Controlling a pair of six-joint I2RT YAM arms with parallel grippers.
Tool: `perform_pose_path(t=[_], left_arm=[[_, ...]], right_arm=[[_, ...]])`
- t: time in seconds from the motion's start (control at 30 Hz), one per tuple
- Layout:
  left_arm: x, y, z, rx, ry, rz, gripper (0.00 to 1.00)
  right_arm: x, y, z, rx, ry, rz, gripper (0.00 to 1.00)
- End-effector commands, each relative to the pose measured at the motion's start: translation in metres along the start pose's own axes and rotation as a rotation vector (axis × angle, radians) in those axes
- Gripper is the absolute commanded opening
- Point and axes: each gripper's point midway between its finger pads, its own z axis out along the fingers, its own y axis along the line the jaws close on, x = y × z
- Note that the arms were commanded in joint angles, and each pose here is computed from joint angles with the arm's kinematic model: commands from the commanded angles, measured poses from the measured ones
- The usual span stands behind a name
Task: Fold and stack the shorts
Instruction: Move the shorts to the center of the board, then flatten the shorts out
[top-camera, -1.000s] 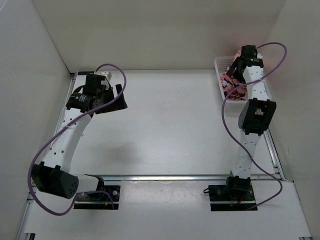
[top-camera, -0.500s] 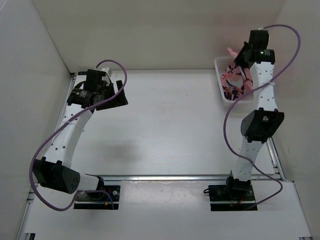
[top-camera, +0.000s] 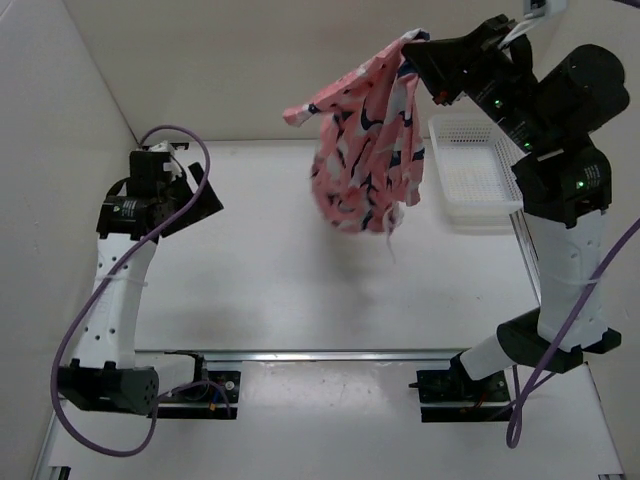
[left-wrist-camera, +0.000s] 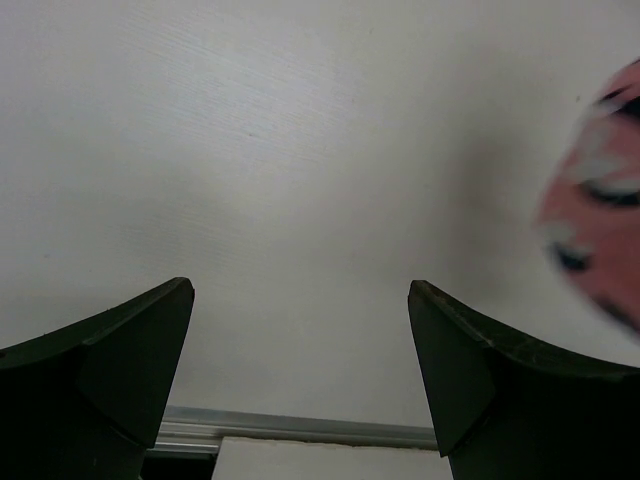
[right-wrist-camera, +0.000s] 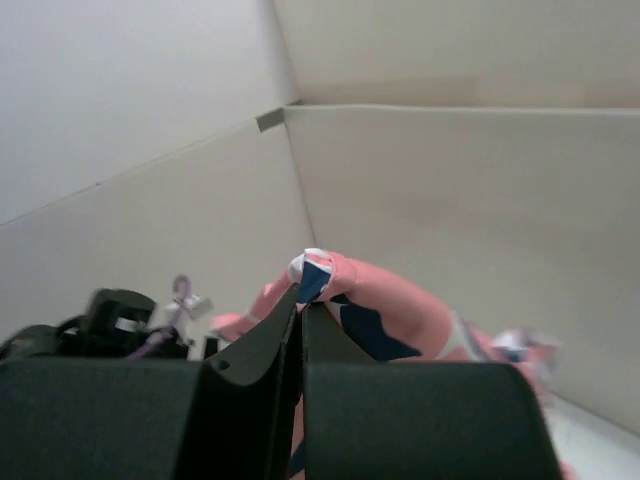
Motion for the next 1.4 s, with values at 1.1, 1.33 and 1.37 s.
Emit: perform_pose_path(t=[1.1, 1.33, 1.37], left_arm=[[0.159, 0.059, 0.112, -0.132, 0.382, -0.414, 0.97], [0.133, 0.048, 0.113, -0.116, 0.316, -0.373, 0.90], [0.130, 0.047, 0.110, -0.107, 0.304, -0.372, 0.92]], right_arm=[[0.579, 0.027, -0.184, 0.304, 1.405, 0.293, 0.89], [0.615, 0.020, -0.203, 0.381, 1.503, 0.320, 0.54], [0.615, 0.018, -0.203, 0.389, 1.498, 0.312, 0.45]])
